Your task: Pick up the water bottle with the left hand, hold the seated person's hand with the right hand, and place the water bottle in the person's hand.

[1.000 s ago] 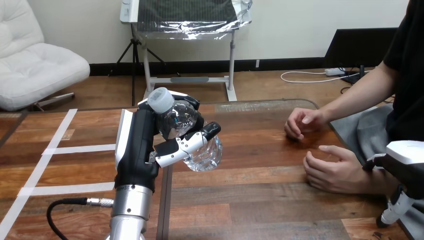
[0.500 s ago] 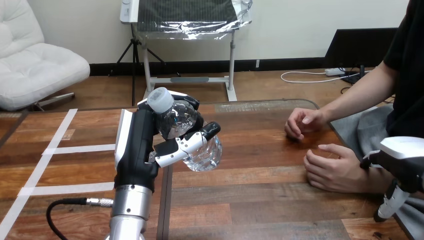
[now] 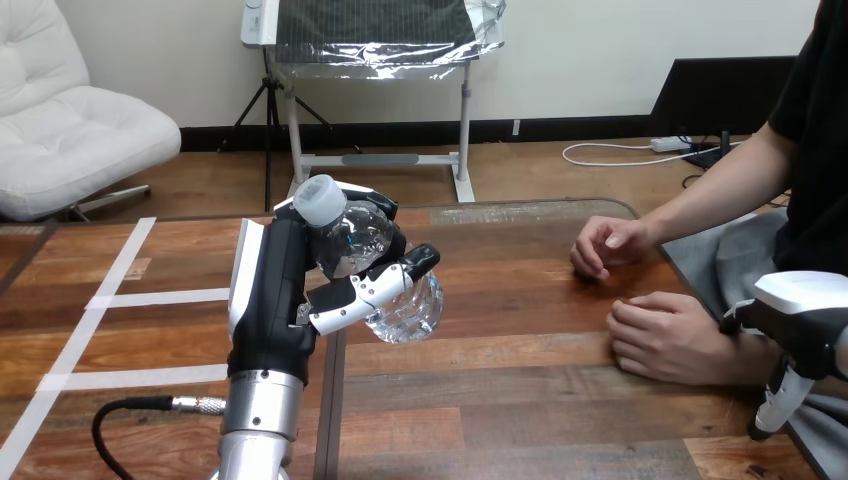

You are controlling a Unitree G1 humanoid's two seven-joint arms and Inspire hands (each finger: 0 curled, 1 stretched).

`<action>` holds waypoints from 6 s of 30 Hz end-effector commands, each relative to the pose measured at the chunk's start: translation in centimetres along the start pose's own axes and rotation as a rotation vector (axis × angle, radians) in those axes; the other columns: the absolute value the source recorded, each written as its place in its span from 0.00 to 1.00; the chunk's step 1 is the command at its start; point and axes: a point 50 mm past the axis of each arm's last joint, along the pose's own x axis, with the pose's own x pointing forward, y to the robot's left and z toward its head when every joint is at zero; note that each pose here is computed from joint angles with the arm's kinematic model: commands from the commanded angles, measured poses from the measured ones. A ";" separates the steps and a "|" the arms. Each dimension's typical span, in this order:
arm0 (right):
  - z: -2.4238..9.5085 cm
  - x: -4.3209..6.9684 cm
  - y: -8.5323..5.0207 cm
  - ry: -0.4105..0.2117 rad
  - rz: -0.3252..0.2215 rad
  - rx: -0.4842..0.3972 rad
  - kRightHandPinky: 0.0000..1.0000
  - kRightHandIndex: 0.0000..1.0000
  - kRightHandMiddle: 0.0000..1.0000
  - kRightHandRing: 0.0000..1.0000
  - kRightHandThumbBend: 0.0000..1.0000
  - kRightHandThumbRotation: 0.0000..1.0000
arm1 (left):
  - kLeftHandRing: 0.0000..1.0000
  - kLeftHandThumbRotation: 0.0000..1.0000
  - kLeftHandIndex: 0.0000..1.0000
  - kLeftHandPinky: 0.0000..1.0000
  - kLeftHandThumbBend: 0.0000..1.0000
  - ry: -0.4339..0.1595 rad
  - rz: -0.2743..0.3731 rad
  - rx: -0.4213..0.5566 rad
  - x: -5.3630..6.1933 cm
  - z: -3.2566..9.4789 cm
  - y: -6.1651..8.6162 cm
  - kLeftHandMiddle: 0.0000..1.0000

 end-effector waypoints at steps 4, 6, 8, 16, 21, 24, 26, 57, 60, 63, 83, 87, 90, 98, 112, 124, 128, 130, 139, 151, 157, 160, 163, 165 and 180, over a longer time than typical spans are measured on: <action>0.1 0.8 -0.9 0.007 -0.027 -0.019 0.83 0.85 0.90 0.90 0.77 0.05 | 0.42 0.00 0.49 0.37 0.63 -0.129 0.026 -0.013 1.3 2.3 0.5 0.46; 0.1 1.0 -0.9 0.010 -0.026 -0.023 0.83 0.85 0.89 0.90 0.77 0.05 | 0.42 0.00 0.49 0.37 0.62 -0.125 0.028 -0.017 1.3 2.3 0.5 0.46; 0.1 1.2 -0.8 0.012 -0.025 -0.026 0.83 0.85 0.89 0.90 0.77 0.05 | 0.42 0.00 0.49 0.37 0.62 -0.123 0.029 -0.015 1.3 2.3 0.5 0.46; 0.1 1.7 -0.6 0.019 -0.028 -0.025 0.84 0.85 0.89 0.90 0.75 0.03 | 0.42 0.00 0.49 0.37 0.62 -0.125 0.032 -0.004 1.2 2.3 0.6 0.46; 0.0 1.9 -0.5 0.033 -0.032 -0.017 0.84 0.85 0.90 0.90 0.74 0.02 | 0.42 0.00 0.49 0.37 0.62 -0.124 0.033 -0.005 1.2 2.3 0.7 0.47; 0.0 2.0 -0.5 0.035 -0.042 -0.007 0.84 0.86 0.90 0.90 0.74 0.01 | 0.42 0.00 0.49 0.37 0.62 -0.122 0.034 -0.009 1.1 2.2 0.7 0.47; -0.1 2.0 -0.6 0.037 -0.052 0.003 0.84 0.86 0.90 0.90 0.74 0.01 | 0.42 0.00 0.49 0.37 0.62 -0.122 0.035 -0.012 1.1 2.2 0.7 0.47; -0.2 1.9 -0.5 0.081 -0.105 0.099 0.76 0.87 0.88 0.86 0.72 0.02 | 0.42 0.00 0.49 0.37 0.63 -0.119 0.034 -0.004 1.3 2.1 0.9 0.47; -0.2 2.0 -0.5 0.077 -0.108 0.096 0.76 0.86 0.87 0.85 0.72 0.02 | 0.42 0.00 0.49 0.37 0.62 -0.122 0.032 -0.003 1.4 2.1 0.9 0.47; -0.1 2.1 -0.5 0.072 -0.111 0.094 0.73 0.84 0.85 0.82 0.73 0.01 | 0.42 0.00 0.49 0.37 0.62 -0.123 0.033 -0.003 1.4 2.1 0.8 0.47; 0.3 3.0 -0.6 0.053 -0.056 0.042 0.63 0.81 0.82 0.76 0.72 0.00 | 0.42 0.00 0.49 0.37 0.62 -0.125 0.031 -0.013 1.6 2.3 0.8 0.47; 0.4 3.4 -0.5 0.058 -0.016 0.045 0.60 0.81 0.81 0.74 0.70 0.00 | 0.42 0.00 0.49 0.37 0.62 -0.124 0.032 -0.009 1.5 2.4 0.9 0.46; 0.5 3.8 -0.4 0.049 0.021 0.066 0.60 0.81 0.82 0.75 0.68 0.00 | 0.42 0.00 0.49 0.37 0.62 -0.122 0.033 -0.009 1.5 2.4 0.9 0.46; 0.7 4.2 -0.2 0.029 0.038 0.022 0.59 0.80 0.81 0.74 0.67 0.00 | 0.42 0.00 0.49 0.37 0.62 -0.117 0.036 -0.012 1.4 2.3 0.9 0.46; 0.9 4.7 0.3 0.009 0.081 0.011 0.49 0.77 0.72 0.62 0.67 0.00 | 0.42 0.00 0.49 0.37 0.62 -0.112 0.042 -0.009 1.2 2.2 1.0 0.46; 1.1 4.8 0.8 0.015 0.108 0.008 0.47 0.75 0.71 0.62 0.69 0.00 | 0.42 0.00 0.49 0.37 0.62 -0.118 0.043 -0.008 1.2 2.2 1.1 0.46; 1.2 4.8 1.0 0.007 0.102 0.022 0.48 0.75 0.72 0.62 0.70 0.00 | 0.42 0.00 0.49 0.37 0.62 -0.115 0.045 -0.010 1.2 2.2 1.1 0.46; 1.2 4.7 1.0 0.003 0.107 0.046 0.48 0.75 0.72 0.63 0.70 0.00 | 0.42 0.00 0.49 0.37 0.62 -0.115 0.044 -0.009 1.2 2.2 1.1 0.46; 1.4 4.7 1.2 0.004 0.129 0.055 0.48 0.76 0.72 0.62 0.68 0.00 | 0.42 0.00 0.49 0.37 0.62 -0.118 0.042 -0.005 1.2 2.2 1.2 0.46; 1.5 4.7 1.3 -0.001 0.148 0.100 0.44 0.68 0.64 0.55 0.69 0.00 | 0.42 0.00 0.49 0.37 0.63 -0.107 0.046 -0.020 1.2 2.2 1.1 0.46; 1.5 4.8 1.4 0.002 0.147 0.089 0.49 0.63 0.67 0.59 0.70 0.00 | 0.42 0.00 0.49 0.37 0.63 -0.109 0.045 -0.010 1.2 2.2 1.0 0.46; 1.6 4.7 1.5 0.004 0.143 0.096 0.48 0.60 0.65 0.58 0.70 0.00 | 0.42 0.00 0.49 0.37 0.63 -0.112 0.042 -0.012 1.2 2.2 1.0 0.46; 1.6 4.9 1.6 0.019 0.154 0.074 0.47 0.57 0.65 0.57 0.69 0.00 | 0.42 0.00 0.49 0.37 0.62 -0.115 0.041 -0.002 1.2 2.2 1.1 0.46; 1.6 4.9 1.7 0.023 0.154 0.072 0.47 0.55 0.64 0.58 0.69 0.00 | 0.42 0.00 0.49 0.37 0.62 -0.114 0.041 0.009 1.3 2.2 1.1 0.46; 1.7 4.7 2.2 -0.010 0.127 0.066 0.44 0.55 0.64 0.57 0.69 0.00 | 0.42 0.00 0.49 0.37 0.63 -0.113 0.049 -0.001 1.3 2.2 1.1 0.46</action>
